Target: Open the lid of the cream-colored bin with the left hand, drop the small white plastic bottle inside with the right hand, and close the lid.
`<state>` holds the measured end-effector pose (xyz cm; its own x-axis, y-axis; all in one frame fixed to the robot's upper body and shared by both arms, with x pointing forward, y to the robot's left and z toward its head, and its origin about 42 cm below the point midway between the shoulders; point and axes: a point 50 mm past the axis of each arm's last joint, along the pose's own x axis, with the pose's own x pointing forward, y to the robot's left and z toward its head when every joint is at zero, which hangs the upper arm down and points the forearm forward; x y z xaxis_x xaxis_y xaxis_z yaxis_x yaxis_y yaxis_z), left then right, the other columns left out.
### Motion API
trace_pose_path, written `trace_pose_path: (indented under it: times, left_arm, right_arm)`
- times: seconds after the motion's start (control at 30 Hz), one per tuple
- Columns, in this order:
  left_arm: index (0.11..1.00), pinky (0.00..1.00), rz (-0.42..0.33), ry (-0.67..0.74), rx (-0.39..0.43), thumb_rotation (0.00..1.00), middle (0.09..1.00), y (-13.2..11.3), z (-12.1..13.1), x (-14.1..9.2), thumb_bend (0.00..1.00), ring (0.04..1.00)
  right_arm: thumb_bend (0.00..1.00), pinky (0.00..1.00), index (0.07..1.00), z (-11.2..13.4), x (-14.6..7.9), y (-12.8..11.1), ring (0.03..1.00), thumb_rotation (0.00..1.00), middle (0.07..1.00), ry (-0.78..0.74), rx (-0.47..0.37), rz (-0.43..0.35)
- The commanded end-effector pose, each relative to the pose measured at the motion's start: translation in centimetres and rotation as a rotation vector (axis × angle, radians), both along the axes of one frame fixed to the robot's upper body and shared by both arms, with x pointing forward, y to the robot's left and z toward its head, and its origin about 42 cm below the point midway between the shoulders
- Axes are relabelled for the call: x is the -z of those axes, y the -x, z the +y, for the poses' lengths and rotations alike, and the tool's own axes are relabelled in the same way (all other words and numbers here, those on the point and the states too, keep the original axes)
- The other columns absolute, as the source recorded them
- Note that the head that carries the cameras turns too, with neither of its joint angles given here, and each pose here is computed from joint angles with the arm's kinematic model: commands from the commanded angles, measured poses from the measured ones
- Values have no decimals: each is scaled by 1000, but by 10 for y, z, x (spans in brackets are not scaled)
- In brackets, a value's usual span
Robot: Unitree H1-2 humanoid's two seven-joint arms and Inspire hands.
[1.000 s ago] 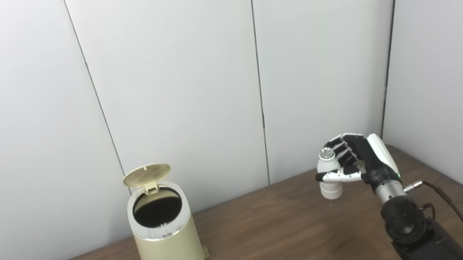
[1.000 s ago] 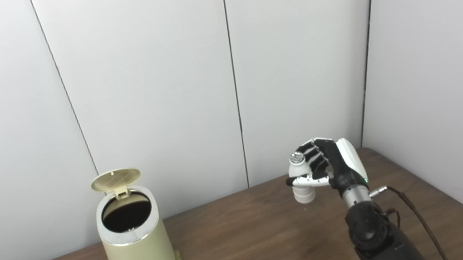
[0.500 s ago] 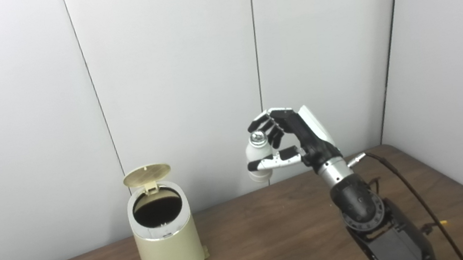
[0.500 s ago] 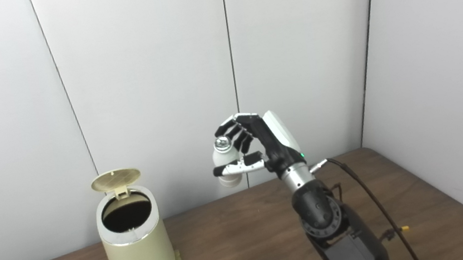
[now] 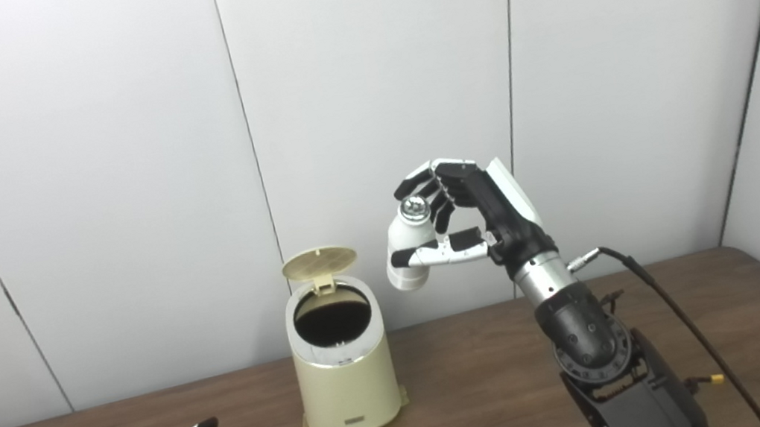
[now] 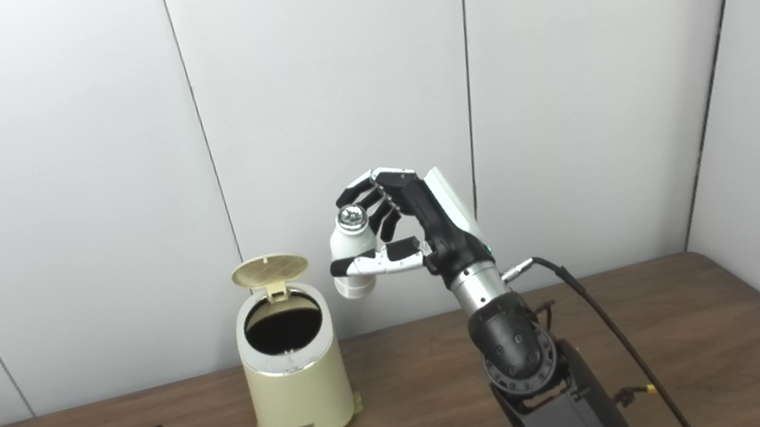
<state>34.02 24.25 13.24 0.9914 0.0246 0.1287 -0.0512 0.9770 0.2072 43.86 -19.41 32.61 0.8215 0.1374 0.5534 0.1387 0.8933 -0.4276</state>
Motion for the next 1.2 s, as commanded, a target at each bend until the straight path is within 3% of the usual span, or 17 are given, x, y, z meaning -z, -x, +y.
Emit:
trace_pose_path:
  times: [0.0,0.43,0.67,1.17]
  left_arm:
    - [826,686,-89,-1,6,26,811,-8,-8,-17,619,753]
    - [829,674,-90,2,1,72,803,-10,-26,-15,637,741]
    - [837,674,-91,17,11,59,815,-10,-32,-16,631,745]
    - [827,667,-101,15,6,89,806,-4,-36,-21,640,746]
  right_arm:
    - [510,280,548,12,-33,-1,367,0,491,-22,-36,-87]
    - [508,285,555,52,-24,-10,362,0,473,-65,-138,-65]
    - [508,287,554,60,-18,-18,362,0,476,-71,-179,-61]
    - [509,285,554,72,-3,-34,361,0,470,-31,-180,-50]
